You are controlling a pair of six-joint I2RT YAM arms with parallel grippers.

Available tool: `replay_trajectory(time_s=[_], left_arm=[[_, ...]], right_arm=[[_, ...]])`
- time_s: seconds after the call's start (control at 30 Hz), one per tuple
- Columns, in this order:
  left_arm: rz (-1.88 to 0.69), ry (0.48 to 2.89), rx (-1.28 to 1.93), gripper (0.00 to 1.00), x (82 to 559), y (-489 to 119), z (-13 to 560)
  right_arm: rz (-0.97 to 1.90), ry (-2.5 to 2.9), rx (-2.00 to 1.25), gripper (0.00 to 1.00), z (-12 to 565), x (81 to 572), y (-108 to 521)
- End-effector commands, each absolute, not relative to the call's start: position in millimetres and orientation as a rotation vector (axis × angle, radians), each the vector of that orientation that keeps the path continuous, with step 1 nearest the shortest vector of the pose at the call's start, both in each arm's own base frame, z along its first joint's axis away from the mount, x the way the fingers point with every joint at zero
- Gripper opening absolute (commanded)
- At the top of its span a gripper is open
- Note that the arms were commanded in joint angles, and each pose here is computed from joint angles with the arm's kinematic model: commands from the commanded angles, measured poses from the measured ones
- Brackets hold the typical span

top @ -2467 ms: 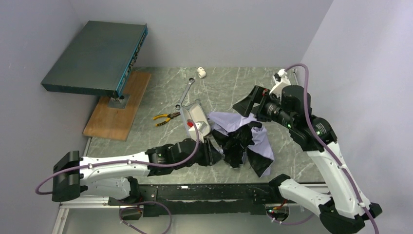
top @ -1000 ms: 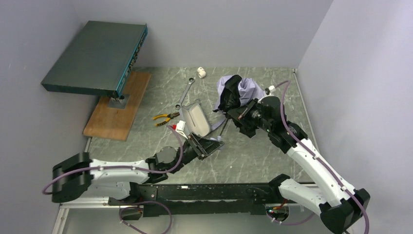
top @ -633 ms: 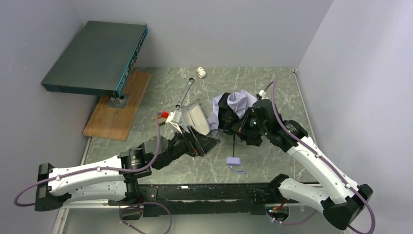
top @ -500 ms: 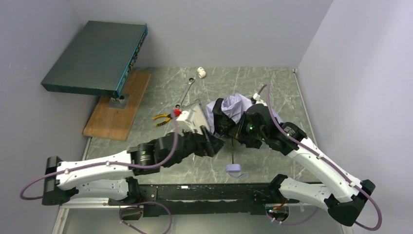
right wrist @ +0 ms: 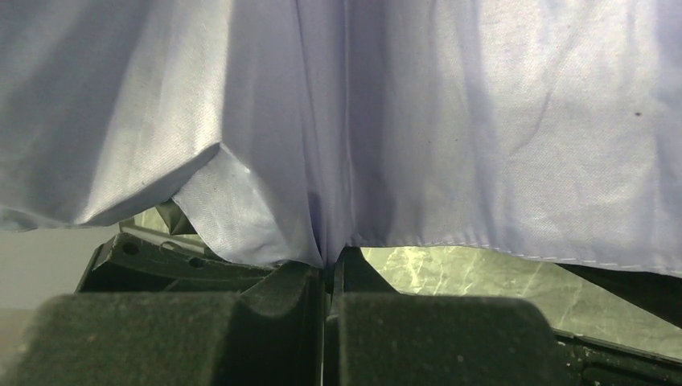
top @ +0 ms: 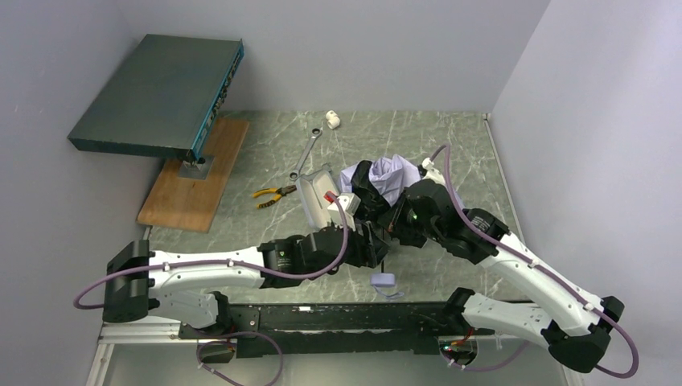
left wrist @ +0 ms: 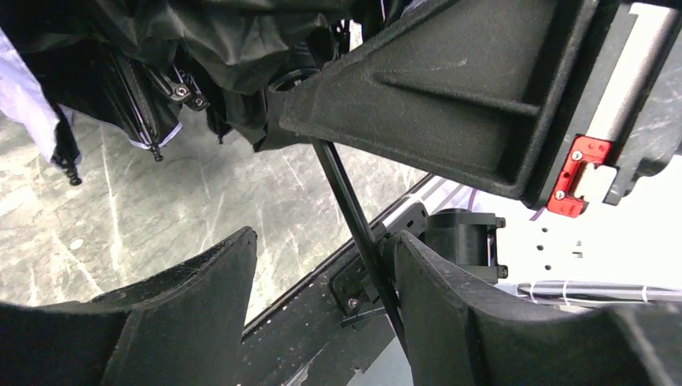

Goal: Open the umbrella

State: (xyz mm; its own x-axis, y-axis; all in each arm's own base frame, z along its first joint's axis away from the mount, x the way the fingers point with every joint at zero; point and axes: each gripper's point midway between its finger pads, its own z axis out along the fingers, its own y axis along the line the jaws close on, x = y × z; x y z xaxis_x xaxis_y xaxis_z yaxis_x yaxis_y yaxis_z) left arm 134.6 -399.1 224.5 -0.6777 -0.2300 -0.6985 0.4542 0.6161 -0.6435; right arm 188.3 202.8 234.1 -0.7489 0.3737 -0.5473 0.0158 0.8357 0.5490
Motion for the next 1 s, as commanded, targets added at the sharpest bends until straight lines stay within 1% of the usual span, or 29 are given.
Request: replay_trajectory(time_s=[0.0,0.07,0.13,0.17,0.27,0.3,0.43,0.53,0.57,0.6,0.63,0.77,0.8,0.83,0.97], left_arm=[[-1.178,1.963,0.147,0.65,136.2,-409.0,238.8],[-1.192,1.945,0.159,0.59,136.5,-414.4,240.7],[-1.212,1.942,0.178,0.5,134.8,-421.9,240.7],[-1.231,1.945,0.191,0.41,133.9,-426.4,239.3],[-1.338,1.919,0.238,0.02,131.6,-436.3,252.2],[-1.362,1.916,0.238,0.0,131.4,-435.8,258.0],[-1.531,1.814,0.18,0.0,129.9,-420.0,291.6],[-1.691,1.71,0.088,0.0,128.4,-400.5,311.3],[-1.743,1.67,0.063,0.0,127.5,-394.5,317.9],[-1.797,1.626,0.036,0.0,126.2,-389.0,324.4],[-1.853,1.571,0.006,0.0,126.0,-383.3,333.5],[-2.061,1.412,-0.148,0.0,123.9,-369.2,352.2],[-2.113,1.366,-0.168,0.0,123.0,-367.8,358.6],[-2.177,1.302,-0.183,0.0,120.1,-365.8,369.3],[-2.331,1.155,-0.224,0.0,114.7,-372.8,391.1]], right_arm=[[0.839,2.229,0.335,0.0,256.3,193.2,215.8],[0.851,2.226,0.347,0.0,255.4,191.9,215.6],[0.872,2.218,0.342,0.0,259.0,190.1,216.5],[0.892,2.214,0.338,0.0,262.4,188.3,217.0],[0.964,2.185,0.276,0.0,275.4,180.4,220.2],[0.971,2.175,0.251,0.0,280.3,177.7,218.9],[0.899,2.113,0.24,0.0,304.0,174.9,192.9],[0.888,2.032,0.259,0.36,329.2,170.2,171.7],[0.9,1.996,0.272,0.45,337.6,168.4,165.5],[0.925,1.951,0.286,0.49,347.1,165.6,159.1],[0.961,1.903,0.299,0.51,355.7,162.6,154.4],[1.182,1.688,0.317,0.49,386.6,143.9,144.5],[1.222,1.658,0.307,0.47,389.3,141.3,146.6],[1.249,1.641,0.286,0.43,390.7,139.7,150.5],[1.3,1.697,0.234,0.31,378.0,141.6,175.1]])
